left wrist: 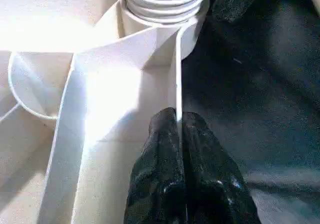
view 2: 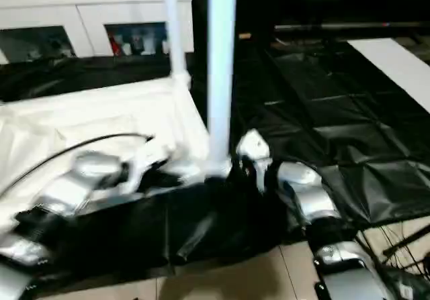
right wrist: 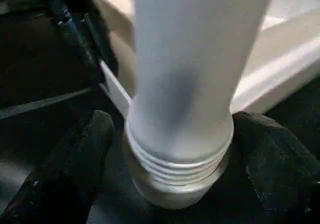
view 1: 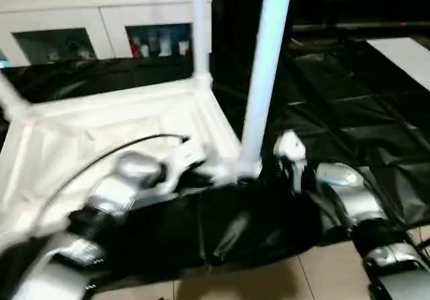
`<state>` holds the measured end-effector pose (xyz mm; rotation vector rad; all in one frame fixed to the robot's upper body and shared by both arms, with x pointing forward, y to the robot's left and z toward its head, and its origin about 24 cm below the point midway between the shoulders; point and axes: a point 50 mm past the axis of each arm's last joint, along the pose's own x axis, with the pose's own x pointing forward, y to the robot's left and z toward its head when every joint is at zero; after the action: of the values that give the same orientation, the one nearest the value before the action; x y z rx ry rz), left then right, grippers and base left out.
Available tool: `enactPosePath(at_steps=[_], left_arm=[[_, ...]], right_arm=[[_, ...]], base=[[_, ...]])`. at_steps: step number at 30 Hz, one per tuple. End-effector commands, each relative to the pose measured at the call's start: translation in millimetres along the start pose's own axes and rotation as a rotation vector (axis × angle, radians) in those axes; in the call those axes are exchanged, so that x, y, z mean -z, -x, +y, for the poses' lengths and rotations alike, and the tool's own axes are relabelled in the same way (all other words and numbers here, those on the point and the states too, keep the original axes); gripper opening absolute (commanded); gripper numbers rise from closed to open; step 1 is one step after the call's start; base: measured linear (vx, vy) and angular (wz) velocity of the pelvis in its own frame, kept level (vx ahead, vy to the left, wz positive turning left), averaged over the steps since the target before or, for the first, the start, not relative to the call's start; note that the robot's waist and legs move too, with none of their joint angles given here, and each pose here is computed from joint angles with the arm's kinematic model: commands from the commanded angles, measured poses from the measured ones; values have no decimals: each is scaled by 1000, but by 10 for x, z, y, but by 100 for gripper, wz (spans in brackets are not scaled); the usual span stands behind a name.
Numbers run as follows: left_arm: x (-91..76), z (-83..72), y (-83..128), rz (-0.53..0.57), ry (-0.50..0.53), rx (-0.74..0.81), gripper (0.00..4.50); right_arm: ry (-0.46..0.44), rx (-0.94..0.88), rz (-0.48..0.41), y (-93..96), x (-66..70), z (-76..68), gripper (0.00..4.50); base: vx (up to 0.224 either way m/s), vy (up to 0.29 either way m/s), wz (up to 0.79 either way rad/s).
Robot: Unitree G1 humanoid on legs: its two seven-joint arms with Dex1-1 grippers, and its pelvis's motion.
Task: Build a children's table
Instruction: Rotate leg to tighten
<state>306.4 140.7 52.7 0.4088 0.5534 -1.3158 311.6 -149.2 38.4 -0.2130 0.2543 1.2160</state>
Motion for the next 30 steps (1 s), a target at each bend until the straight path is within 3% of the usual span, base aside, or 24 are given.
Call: enactPosePath(at_steps=[1,12,22,30], left_arm=[[166,-155,-69,70,46,132,0],[173,-129,-27,87,32,140,0],[171,-132,-40,94,35,142,0],[180,-135,-42,99,38,140,0]], right_arm=[[20,-26,-27,15,-107,-20,408],[9,-127,-19,-23,-137,27,408],[-14,-152,2,-44,-104,36,325],[24,-176,64,-16,-42,56,269]], base=[[0,0,0],[0,0,0],[0,0,0],[0,0,0]])
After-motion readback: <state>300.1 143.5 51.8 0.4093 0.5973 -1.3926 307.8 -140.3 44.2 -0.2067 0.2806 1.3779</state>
